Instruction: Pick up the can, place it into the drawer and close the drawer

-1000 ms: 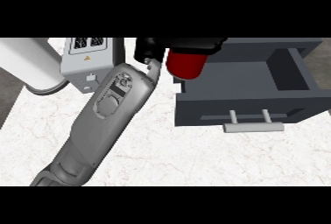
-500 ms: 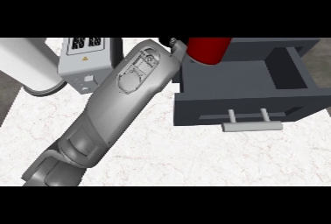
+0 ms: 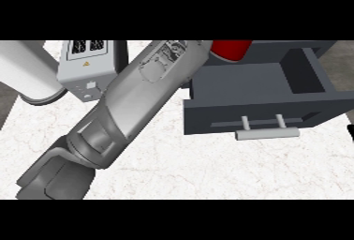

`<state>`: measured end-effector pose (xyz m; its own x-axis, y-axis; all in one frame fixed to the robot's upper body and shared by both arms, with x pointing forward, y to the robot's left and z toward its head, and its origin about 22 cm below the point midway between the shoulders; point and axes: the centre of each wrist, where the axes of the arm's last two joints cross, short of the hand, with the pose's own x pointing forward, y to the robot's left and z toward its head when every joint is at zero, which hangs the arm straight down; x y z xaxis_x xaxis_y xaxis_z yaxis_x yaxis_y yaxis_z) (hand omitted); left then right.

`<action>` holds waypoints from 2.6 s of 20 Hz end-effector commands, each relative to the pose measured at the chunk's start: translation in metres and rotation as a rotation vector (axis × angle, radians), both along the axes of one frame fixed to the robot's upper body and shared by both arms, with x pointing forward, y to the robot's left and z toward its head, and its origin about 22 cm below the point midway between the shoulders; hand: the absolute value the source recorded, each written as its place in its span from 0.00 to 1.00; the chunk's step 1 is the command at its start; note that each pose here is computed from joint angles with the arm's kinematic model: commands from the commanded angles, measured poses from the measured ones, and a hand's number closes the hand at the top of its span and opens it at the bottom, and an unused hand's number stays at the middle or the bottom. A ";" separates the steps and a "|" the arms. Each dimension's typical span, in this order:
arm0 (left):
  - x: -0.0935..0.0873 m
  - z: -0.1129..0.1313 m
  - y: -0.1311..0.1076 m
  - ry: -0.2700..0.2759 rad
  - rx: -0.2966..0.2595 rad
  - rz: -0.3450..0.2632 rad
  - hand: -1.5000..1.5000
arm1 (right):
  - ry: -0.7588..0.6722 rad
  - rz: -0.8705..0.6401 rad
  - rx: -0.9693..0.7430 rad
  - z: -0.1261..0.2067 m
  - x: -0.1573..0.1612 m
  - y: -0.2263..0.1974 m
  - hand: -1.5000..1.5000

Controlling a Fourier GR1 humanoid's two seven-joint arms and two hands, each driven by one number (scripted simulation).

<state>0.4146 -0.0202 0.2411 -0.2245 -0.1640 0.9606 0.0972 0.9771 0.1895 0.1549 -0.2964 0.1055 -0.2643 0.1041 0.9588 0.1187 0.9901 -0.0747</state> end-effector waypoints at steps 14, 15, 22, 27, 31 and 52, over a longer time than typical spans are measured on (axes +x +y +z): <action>0.016 -0.031 0.004 -0.001 0.078 0.100 1.00 | -0.001 0.027 -0.012 -0.004 0.019 -0.002 0.00; 0.011 -0.032 -0.001 -0.011 0.083 0.079 1.00 | 0.000 0.004 -0.007 0.007 0.015 0.001 0.00; 0.016 -0.057 0.010 -0.044 0.155 0.105 1.00 | -0.036 0.044 -0.006 0.007 0.035 0.009 0.00; 0.018 -0.063 0.013 -0.037 0.175 0.159 0.00 | -0.041 0.045 -0.029 0.005 0.029 0.004 0.00; 0.018 -0.068 0.015 -0.028 0.164 0.197 0.00 | -0.052 0.068 -0.021 0.008 0.027 0.007 0.00; 0.011 -0.069 0.009 0.000 0.002 0.207 0.00 | -0.206 0.037 -0.424 0.043 0.028 0.020 0.00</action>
